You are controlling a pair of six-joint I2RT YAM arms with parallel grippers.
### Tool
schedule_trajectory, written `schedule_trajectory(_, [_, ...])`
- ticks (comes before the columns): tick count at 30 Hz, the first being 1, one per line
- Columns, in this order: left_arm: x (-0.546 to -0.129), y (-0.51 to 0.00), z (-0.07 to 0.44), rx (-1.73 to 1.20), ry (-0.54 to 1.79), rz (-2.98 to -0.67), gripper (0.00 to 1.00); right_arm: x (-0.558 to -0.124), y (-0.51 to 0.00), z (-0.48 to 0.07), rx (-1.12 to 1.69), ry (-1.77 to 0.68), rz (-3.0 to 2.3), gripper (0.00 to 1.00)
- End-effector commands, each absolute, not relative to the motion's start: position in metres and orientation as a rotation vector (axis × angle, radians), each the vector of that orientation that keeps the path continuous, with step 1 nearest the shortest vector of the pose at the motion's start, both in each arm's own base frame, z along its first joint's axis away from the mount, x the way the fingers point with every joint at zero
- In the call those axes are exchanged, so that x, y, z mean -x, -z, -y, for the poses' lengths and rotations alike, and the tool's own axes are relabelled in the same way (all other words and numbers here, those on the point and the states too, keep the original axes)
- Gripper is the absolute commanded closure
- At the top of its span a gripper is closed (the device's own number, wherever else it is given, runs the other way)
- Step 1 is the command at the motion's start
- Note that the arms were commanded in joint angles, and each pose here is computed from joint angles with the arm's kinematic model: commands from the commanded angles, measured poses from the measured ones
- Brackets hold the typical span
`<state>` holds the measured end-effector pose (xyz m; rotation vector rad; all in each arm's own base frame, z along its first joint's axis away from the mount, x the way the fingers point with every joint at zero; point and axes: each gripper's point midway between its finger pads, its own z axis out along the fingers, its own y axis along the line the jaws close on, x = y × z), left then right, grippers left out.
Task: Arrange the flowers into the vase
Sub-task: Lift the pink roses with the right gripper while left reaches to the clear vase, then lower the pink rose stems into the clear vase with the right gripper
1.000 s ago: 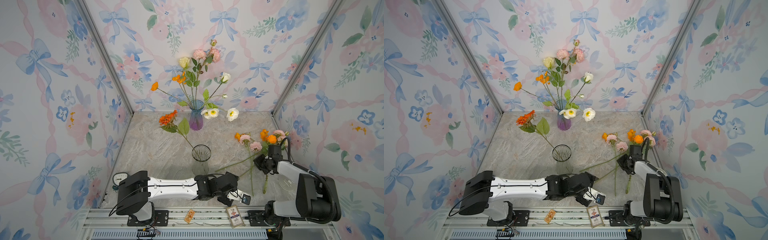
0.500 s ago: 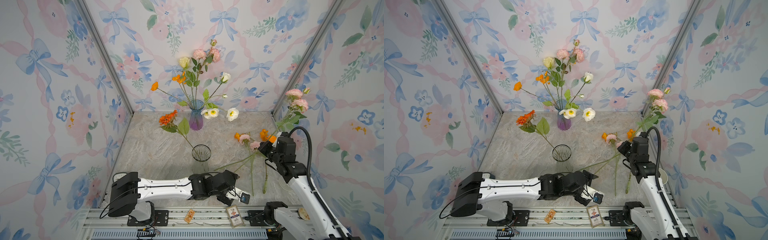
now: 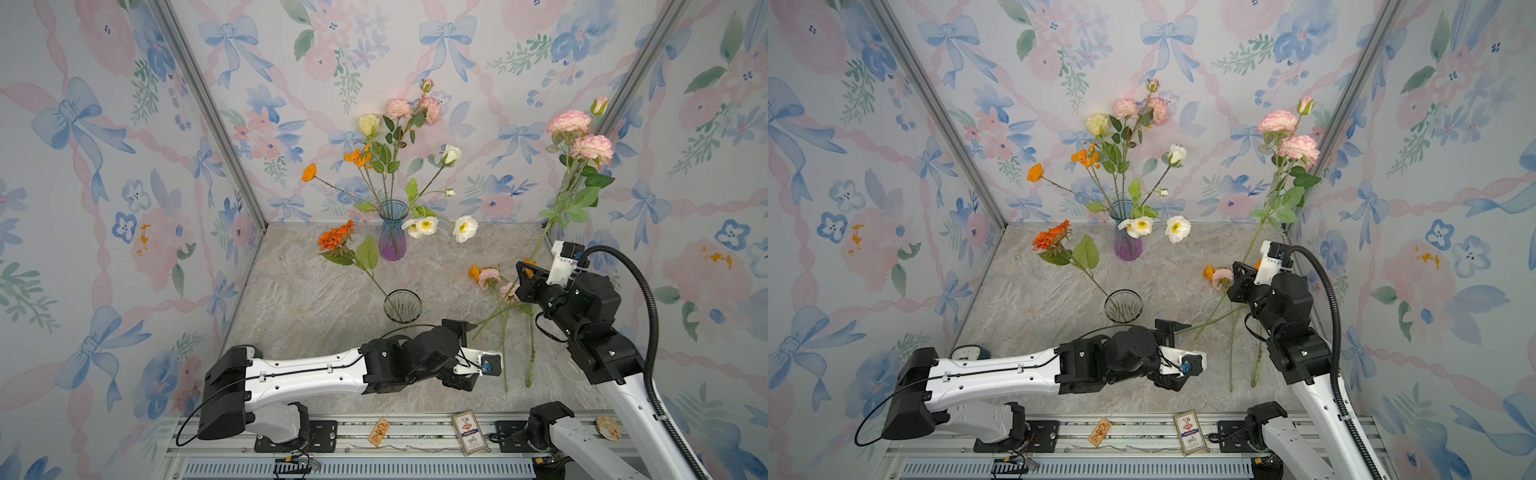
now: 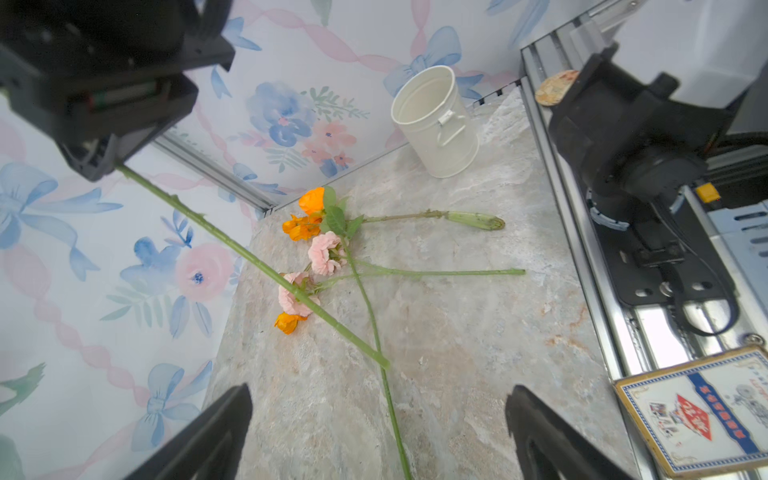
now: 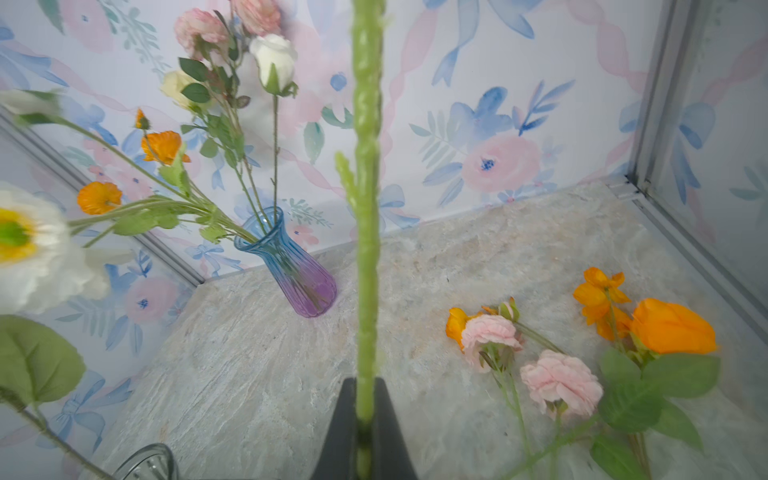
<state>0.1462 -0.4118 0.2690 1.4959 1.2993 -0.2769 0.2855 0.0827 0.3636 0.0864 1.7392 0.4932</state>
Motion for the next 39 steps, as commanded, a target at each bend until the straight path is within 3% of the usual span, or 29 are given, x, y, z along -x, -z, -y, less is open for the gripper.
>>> schedule_trajectory(1, [-0.163, -0.315, 0.382, -1.190, 0.357, -1.402, 0.02, -0.266, -0.425, -0.104, 0.099, -0.545, -1.530, 1.00])
schedule_trajectory(10, [-0.190, -0.343, 0.285, -0.715, 0.457, -1.548, 0.02, -0.236, -0.484, -0.168, 0.380, -0.754, -1.260, 1.00])
schedule_trajectory(19, [-0.195, -0.325, 0.247, -0.565, 0.470, -1.599, 0.02, -0.224, -0.515, -0.240, 0.572, -0.937, -1.110, 1.00])
schedule_trajectory(26, [-0.195, -0.326, 0.237, -0.532, 0.463, -1.595, 0.02, -0.234, -0.493, -0.290, 0.666, -1.000, -1.122, 1.00])
schedule_trajectory(39, [-0.194, -0.328, 0.231, -0.525, 0.453, -1.594, 0.02, -0.254, -0.409, -0.348, 0.797, -1.004, -1.317, 1.00])
